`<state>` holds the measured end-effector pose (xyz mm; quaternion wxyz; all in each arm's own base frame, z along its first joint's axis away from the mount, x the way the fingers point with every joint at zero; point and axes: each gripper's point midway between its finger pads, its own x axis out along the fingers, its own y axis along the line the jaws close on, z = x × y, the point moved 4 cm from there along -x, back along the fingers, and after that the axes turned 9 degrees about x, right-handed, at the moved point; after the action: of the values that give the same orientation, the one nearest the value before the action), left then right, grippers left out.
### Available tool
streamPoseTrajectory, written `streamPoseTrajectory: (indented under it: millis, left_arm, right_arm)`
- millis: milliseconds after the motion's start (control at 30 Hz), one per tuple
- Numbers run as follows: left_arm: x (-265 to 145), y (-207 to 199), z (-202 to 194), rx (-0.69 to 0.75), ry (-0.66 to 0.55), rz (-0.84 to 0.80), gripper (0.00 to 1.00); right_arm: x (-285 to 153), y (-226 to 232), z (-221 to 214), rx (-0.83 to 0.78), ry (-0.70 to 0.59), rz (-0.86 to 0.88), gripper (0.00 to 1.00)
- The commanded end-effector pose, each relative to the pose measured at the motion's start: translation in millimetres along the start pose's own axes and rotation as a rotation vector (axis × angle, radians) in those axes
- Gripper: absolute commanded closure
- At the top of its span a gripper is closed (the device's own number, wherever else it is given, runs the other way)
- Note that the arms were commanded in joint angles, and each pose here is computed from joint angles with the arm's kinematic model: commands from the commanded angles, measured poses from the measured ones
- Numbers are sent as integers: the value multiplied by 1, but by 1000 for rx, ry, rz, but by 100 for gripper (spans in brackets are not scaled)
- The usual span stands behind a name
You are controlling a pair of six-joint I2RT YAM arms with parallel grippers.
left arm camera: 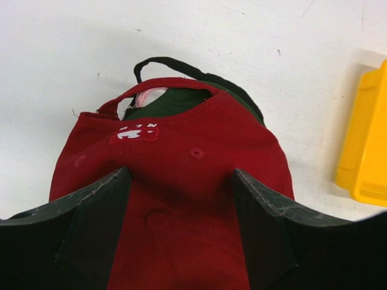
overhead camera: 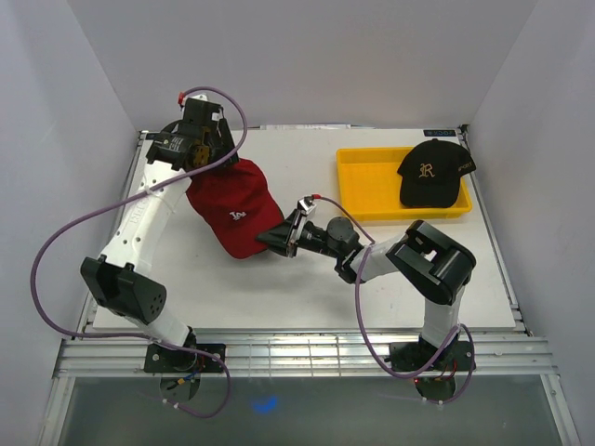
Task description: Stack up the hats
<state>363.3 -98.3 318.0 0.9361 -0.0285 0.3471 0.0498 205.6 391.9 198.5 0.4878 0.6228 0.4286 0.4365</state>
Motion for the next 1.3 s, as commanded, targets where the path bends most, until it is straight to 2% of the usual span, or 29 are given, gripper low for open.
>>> streamPoseTrajectory:
  millis: [0, 33, 67, 300, 533, 900, 1033, 1267]
  left_arm:
    - [-3, 0, 11, 9, -30, 14, 22]
    - [-2, 0, 11, 10, -28, 14, 22]
    - [1, 0, 11, 13, -23, 16, 22]
    - [8, -2, 10, 24, -9, 22, 22]
    - [10, -3, 15, 33, -8, 27, 22]
    - [18, -6, 15, 43, 7, 30, 22]
    - [21, -6, 13, 48, 16, 34, 22]
    - [24, -6, 11, 52, 22, 39, 22]
  right_arm:
    - [-7, 21, -1, -85, -5, 83, 66]
    - [-8, 24, -2, -93, -7, 83, 60]
    - [-9, 22, 0, -104, -12, 75, 58]
    - [-11, 19, 5, -121, -33, 42, 58]
    - [-14, 4, 13, -108, -63, -23, 74]
    - [-20, -25, 27, -69, -94, -135, 78]
    - [-22, -37, 30, -39, -97, -164, 84]
    - [-29, -58, 35, 1, -111, -221, 85]
